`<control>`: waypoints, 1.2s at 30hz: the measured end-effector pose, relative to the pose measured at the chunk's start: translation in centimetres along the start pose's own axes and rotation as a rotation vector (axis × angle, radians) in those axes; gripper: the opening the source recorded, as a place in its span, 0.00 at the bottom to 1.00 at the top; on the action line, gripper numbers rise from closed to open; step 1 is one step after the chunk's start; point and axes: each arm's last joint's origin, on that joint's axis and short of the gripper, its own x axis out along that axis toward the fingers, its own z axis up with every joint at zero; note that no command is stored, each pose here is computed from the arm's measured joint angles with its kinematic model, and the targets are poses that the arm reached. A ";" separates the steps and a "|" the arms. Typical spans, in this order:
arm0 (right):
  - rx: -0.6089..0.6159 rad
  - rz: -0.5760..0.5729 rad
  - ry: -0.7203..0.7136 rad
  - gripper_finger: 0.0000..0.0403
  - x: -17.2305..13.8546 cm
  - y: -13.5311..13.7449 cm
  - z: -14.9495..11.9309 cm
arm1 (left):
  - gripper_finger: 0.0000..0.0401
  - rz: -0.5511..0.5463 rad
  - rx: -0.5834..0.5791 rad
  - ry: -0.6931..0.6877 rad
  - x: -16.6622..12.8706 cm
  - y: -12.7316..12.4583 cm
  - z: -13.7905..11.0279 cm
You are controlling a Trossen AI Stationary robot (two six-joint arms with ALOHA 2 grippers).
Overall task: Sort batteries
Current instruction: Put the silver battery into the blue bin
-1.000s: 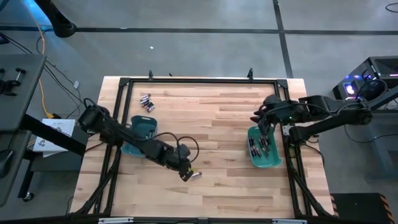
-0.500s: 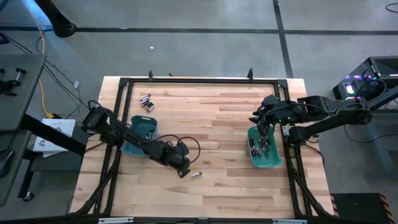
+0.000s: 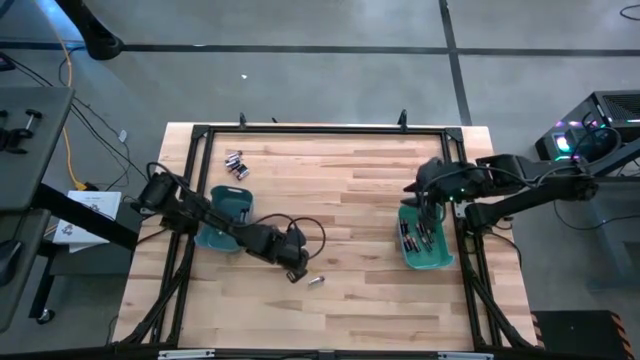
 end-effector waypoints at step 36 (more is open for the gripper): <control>-0.248 0.528 -0.381 0.17 10.8 4.6 0.0 | 0.07 -0.343 0.213 -0.515 -15.5 -4.5 13.5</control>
